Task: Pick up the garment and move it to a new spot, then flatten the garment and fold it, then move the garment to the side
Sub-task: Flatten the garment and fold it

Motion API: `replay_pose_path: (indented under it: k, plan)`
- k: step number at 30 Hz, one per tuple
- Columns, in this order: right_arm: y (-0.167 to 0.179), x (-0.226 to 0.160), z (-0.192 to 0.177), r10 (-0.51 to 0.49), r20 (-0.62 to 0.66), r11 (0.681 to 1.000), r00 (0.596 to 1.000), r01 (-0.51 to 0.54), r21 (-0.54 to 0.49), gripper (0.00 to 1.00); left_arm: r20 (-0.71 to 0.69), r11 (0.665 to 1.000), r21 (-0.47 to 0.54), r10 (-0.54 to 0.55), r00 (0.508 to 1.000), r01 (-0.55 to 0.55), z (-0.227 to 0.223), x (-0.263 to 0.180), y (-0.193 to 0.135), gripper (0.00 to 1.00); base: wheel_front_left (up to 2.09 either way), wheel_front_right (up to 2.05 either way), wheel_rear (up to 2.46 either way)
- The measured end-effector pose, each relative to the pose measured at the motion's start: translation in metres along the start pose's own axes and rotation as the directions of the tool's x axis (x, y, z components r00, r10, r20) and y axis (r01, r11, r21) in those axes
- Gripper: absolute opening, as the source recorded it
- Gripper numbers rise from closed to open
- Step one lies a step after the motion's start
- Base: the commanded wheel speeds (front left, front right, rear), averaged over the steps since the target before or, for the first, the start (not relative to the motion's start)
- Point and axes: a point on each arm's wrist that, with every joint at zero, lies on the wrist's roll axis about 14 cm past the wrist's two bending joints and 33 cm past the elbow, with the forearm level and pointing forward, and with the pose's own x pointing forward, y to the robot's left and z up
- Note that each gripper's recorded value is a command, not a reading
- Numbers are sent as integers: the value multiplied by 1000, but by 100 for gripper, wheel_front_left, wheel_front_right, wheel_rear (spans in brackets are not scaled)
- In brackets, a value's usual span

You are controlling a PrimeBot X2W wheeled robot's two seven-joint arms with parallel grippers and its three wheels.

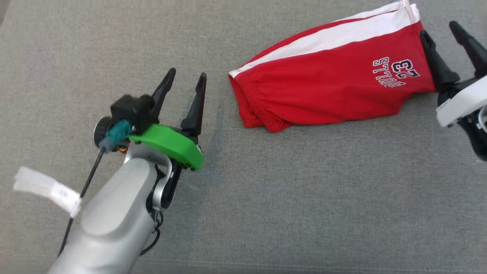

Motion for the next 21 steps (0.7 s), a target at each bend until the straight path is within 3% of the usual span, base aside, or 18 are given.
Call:
replay_pose_path:
  k: [2,5,21]
  plan:
    - [7,-11,-1,-6,2,1000,1000,6,14,100,57,997,76,11,998,-16,12,-16,-3,100,0,0,0]
    - [22,-24,12,-10,55,999,998,8,43,100,77,992,111,48,996,-56,5,-48,-6,100,0,0,0]
    - [49,-103,15,-92,107,994,990,84,75,100,212,979,126,128,969,-157,20,-139,-31,100,0,0,0]
